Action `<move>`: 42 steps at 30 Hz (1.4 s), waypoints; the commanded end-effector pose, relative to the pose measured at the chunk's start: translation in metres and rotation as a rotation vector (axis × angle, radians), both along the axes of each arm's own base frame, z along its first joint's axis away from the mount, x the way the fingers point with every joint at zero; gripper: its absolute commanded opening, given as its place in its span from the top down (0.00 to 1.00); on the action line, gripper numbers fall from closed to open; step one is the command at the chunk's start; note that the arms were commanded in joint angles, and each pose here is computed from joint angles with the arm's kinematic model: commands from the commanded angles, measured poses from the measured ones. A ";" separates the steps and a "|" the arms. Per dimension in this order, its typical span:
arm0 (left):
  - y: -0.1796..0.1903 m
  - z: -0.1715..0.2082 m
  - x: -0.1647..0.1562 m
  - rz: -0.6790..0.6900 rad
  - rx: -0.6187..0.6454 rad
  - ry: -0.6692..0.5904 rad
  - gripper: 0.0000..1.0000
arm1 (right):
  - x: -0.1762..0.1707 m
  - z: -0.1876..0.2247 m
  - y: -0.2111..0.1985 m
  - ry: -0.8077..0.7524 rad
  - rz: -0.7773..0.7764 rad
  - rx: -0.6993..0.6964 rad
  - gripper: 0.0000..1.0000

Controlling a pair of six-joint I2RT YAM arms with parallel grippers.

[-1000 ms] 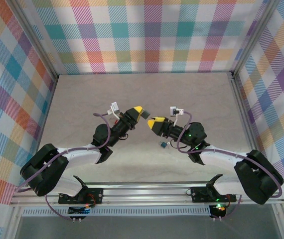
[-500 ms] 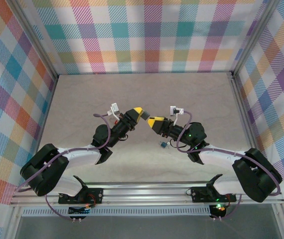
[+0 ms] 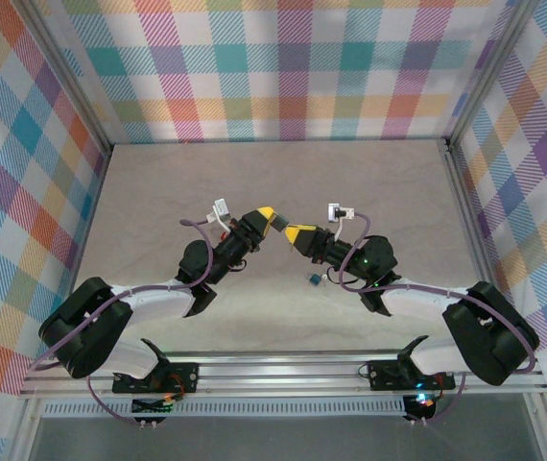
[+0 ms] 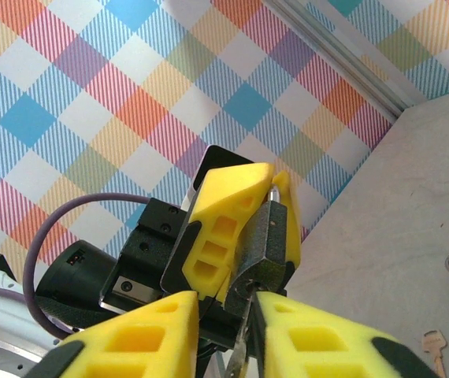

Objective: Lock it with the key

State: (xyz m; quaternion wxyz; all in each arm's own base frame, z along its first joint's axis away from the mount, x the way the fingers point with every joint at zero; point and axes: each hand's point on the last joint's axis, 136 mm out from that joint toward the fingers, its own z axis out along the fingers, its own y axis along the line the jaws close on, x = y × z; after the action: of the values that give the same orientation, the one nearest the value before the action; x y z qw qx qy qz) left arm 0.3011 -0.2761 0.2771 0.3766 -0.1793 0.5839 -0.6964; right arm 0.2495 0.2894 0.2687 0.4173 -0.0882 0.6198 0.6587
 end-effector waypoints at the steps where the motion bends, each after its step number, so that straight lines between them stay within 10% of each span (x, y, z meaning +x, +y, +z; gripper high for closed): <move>1: 0.009 0.022 -0.007 0.023 -0.064 -0.067 1.00 | -0.004 0.011 -0.001 -0.030 0.018 0.039 0.79; 20: 0.008 0.029 -0.004 0.035 -0.074 -0.077 1.00 | 0.000 -0.006 0.001 0.018 0.029 0.055 1.00; 42: 0.026 0.080 0.019 0.132 -0.163 -0.161 1.00 | -0.029 -0.050 0.001 0.048 -0.020 -0.029 1.00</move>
State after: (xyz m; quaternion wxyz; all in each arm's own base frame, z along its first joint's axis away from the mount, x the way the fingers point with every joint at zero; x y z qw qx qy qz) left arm 0.3037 -0.2845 0.2732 0.3732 -0.1659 0.6045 -0.6840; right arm 0.2467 0.2795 0.2450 0.4397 -0.0265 0.6123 0.6565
